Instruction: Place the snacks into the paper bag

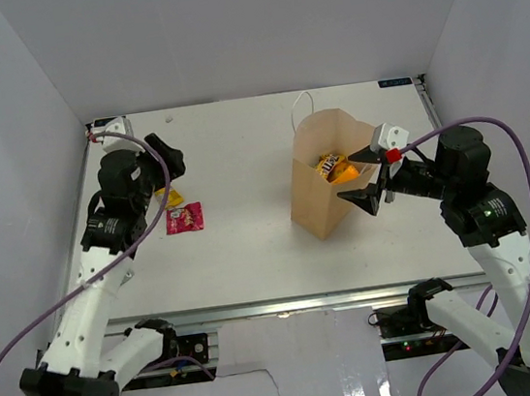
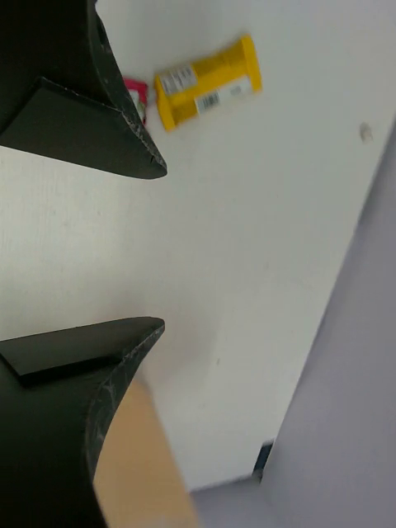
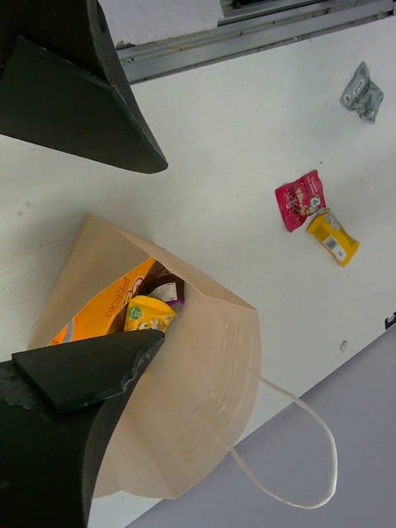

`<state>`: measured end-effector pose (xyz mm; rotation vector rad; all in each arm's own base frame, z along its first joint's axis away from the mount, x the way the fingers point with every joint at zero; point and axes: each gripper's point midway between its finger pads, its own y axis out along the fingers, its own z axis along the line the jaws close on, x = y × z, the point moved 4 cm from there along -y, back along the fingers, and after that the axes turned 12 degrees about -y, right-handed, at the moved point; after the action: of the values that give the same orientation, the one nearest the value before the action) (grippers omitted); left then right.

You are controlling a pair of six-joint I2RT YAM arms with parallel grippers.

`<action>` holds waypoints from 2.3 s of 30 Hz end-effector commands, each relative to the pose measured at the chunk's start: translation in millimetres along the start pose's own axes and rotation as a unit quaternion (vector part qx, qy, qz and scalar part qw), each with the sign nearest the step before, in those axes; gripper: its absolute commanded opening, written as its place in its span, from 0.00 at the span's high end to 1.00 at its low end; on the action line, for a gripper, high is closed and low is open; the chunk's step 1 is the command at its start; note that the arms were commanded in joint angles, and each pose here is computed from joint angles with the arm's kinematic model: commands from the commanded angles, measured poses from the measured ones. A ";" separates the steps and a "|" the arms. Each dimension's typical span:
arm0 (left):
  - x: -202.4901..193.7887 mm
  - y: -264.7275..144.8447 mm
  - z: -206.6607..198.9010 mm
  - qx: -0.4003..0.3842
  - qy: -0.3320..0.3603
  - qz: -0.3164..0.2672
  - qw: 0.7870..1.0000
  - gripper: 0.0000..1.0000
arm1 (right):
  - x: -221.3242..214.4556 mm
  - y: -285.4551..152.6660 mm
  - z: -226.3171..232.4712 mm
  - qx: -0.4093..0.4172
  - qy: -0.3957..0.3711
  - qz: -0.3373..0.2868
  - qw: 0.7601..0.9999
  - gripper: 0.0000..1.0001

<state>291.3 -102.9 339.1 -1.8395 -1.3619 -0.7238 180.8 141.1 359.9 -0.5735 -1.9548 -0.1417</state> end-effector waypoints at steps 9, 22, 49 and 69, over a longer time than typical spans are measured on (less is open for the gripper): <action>-53.7 121.5 152.7 0.179 -0.071 0.151 0.970 0.16 | 7.0 -2.5 2.0 -0.003 -0.013 -0.024 1.000 0.18; -92.8 166.8 214.5 0.286 -0.031 0.216 0.933 0.17 | -1.8 -0.3 6.5 0.005 -0.011 -0.020 1.000 0.18; -114.2 172.7 214.4 0.244 -0.028 0.263 0.933 0.71 | -4.2 -3.0 12.1 0.004 -0.014 -0.025 1.000 0.18; -35.3 40.7 -141.2 -0.331 0.075 0.137 0.931 0.82 | -3.0 -17.2 7.4 -0.053 -0.045 -0.016 0.997 0.18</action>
<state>325.8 -226.6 351.7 -2.3356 -0.7786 -1.1152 164.2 130.4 350.8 -0.6091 -2.0137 -0.1994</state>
